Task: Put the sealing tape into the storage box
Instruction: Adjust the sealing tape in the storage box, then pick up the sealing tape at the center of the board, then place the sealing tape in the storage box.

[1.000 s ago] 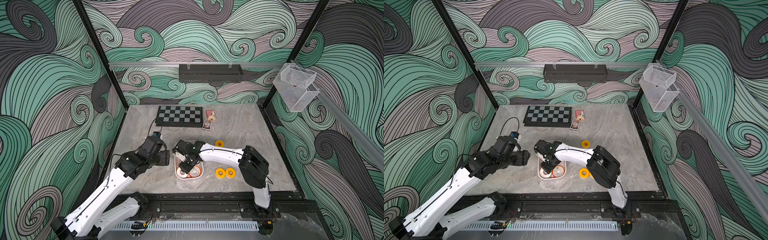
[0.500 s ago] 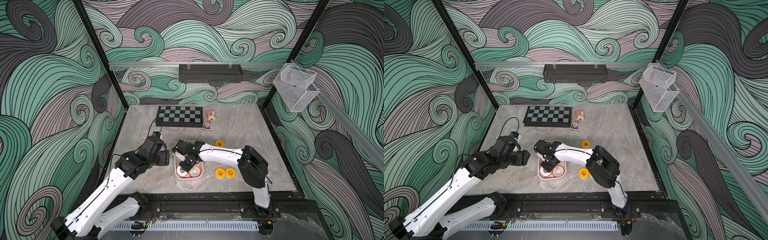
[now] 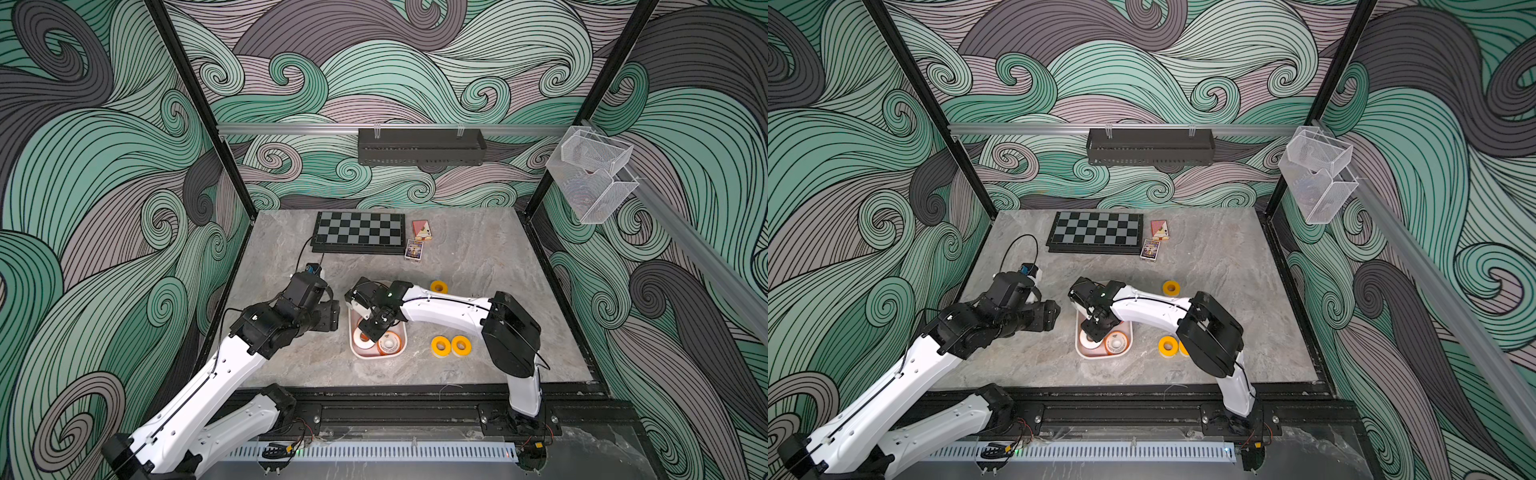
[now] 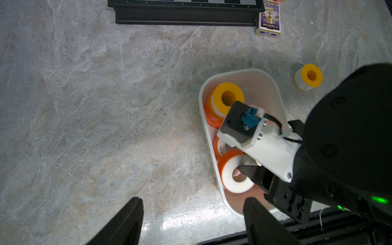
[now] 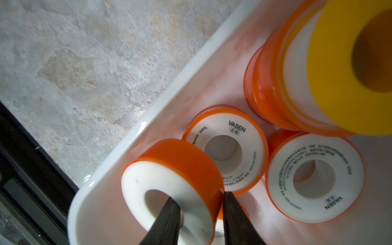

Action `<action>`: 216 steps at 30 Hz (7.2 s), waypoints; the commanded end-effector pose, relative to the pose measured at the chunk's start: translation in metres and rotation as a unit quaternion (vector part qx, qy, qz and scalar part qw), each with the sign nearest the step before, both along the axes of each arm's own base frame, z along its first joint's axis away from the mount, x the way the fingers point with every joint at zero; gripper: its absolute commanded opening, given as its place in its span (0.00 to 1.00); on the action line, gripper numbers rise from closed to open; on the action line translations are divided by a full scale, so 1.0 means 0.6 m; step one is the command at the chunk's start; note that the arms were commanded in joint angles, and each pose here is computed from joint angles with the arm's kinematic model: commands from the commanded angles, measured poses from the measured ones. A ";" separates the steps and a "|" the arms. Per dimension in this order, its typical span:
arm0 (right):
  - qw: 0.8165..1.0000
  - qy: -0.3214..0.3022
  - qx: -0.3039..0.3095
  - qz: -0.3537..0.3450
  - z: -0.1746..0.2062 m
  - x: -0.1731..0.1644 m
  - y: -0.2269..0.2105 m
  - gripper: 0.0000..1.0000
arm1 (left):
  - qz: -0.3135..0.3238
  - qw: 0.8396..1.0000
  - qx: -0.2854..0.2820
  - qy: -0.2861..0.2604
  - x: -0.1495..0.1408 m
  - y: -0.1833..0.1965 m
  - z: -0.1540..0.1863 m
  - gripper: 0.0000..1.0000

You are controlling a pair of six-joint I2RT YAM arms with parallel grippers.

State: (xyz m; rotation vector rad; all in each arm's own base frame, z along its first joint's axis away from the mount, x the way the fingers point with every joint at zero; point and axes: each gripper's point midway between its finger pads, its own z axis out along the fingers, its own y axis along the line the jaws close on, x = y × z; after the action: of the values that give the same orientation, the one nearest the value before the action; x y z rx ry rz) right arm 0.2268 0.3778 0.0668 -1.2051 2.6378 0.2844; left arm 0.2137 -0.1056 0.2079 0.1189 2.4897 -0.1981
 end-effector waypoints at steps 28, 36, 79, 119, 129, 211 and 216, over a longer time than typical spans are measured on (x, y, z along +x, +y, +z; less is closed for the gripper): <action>0.996 0.052 0.065 -0.015 0.043 0.030 -0.039 0.65 | -0.004 1.000 0.002 0.005 -0.007 0.001 -0.002 0.78; 0.998 0.049 0.046 0.017 0.033 -0.012 -0.061 0.57 | -0.004 1.000 0.001 0.005 -0.008 0.001 -0.002 0.78; 0.999 0.005 0.032 0.013 0.003 0.022 -0.015 0.37 | -0.006 1.000 0.001 0.007 -0.008 -0.001 -0.003 0.78; 0.783 -0.050 0.146 -0.602 0.008 0.051 -0.586 0.75 | -0.323 0.929 0.084 0.161 -0.047 -0.466 -0.149 0.83; 0.783 -0.041 0.166 -0.598 0.006 0.058 -0.580 0.76 | -0.359 0.904 0.128 0.194 -0.037 -0.512 -0.226 0.87; 0.792 -0.009 0.218 -0.571 -0.005 0.061 -0.543 0.73 | -0.123 0.956 0.112 0.239 0.139 -0.280 -0.236 0.52; 0.792 -0.007 0.220 -0.570 -0.006 0.061 -0.542 0.72 | -0.124 0.954 0.112 0.247 0.134 -0.279 -0.248 0.54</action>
State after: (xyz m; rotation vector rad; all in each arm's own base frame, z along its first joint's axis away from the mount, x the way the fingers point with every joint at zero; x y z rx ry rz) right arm 0.2627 0.0516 0.0643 0.5756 2.5305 0.5457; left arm 0.2957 -0.2728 0.0688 0.5533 2.9549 -0.0411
